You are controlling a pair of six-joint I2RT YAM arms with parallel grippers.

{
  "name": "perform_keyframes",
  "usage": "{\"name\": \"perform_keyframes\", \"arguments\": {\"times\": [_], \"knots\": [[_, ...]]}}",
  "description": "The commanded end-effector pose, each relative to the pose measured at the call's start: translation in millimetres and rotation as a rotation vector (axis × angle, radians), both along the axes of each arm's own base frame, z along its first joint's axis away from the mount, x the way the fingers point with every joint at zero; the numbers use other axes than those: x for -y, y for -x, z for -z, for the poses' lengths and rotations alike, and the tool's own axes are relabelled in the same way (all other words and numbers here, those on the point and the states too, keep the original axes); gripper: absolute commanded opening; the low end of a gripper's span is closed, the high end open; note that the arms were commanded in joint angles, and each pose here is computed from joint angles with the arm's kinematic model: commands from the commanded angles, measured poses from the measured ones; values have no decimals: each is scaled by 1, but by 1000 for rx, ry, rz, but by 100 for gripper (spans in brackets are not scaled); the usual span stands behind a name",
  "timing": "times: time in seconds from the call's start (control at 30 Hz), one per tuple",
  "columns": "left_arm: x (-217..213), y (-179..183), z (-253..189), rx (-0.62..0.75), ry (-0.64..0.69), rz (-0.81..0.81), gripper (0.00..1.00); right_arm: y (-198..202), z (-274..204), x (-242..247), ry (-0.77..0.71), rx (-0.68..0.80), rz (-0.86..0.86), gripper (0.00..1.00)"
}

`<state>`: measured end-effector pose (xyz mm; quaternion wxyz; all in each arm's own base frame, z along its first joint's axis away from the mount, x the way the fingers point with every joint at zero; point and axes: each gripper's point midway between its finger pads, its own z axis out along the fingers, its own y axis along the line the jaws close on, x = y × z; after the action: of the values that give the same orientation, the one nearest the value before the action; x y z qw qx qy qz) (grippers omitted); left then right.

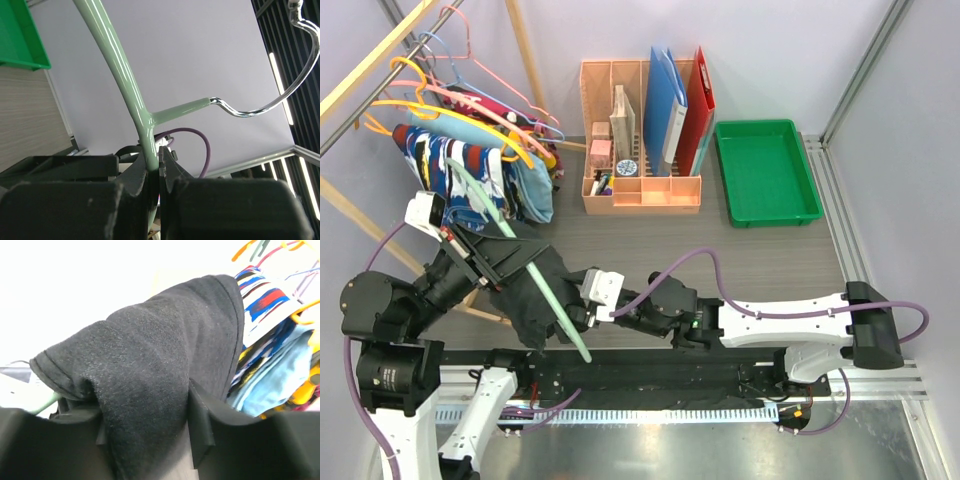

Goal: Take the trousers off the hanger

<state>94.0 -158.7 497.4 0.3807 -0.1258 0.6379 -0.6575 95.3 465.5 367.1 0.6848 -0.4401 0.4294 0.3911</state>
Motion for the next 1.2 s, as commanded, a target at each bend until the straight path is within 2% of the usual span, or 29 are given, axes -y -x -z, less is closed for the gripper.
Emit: {"name": "perform_keyframes", "arguments": {"times": [0.0, 0.03, 0.07, 0.13, 0.27, 0.57, 0.87, 0.97, 1.17], "knots": [[1, 17, -22, 154, -18, 17, 0, -15, -79, 19, -261, 14, 101, 37], [1, 18, -23, 157, -20, 18, 0, -18, -78, 21, -265, 5, 119, 17], [1, 19, -23, 154, -24, 17, 0, -19, -81, 25, -276, 3, 127, 10], [0, 19, -23, 160, -36, 14, 0, -20, -81, 29, -274, -8, 138, 1], [-1, 16, -13, 141, -66, -6, 0, -21, -94, 40, -303, -43, 143, 1], [-11, -5, 24, 99, -193, -115, 0, -19, -167, 75, -485, -215, 94, 1], [-23, -8, 36, 105, -259, -204, 0, -68, -229, 131, -704, -431, 157, 1], [-27, -8, 42, 100, -278, -231, 0, -84, -247, 148, -753, -460, 197, 1], [-41, -13, 59, 72, -323, -322, 0, -92, -288, 187, -876, -490, 240, 1]]}}
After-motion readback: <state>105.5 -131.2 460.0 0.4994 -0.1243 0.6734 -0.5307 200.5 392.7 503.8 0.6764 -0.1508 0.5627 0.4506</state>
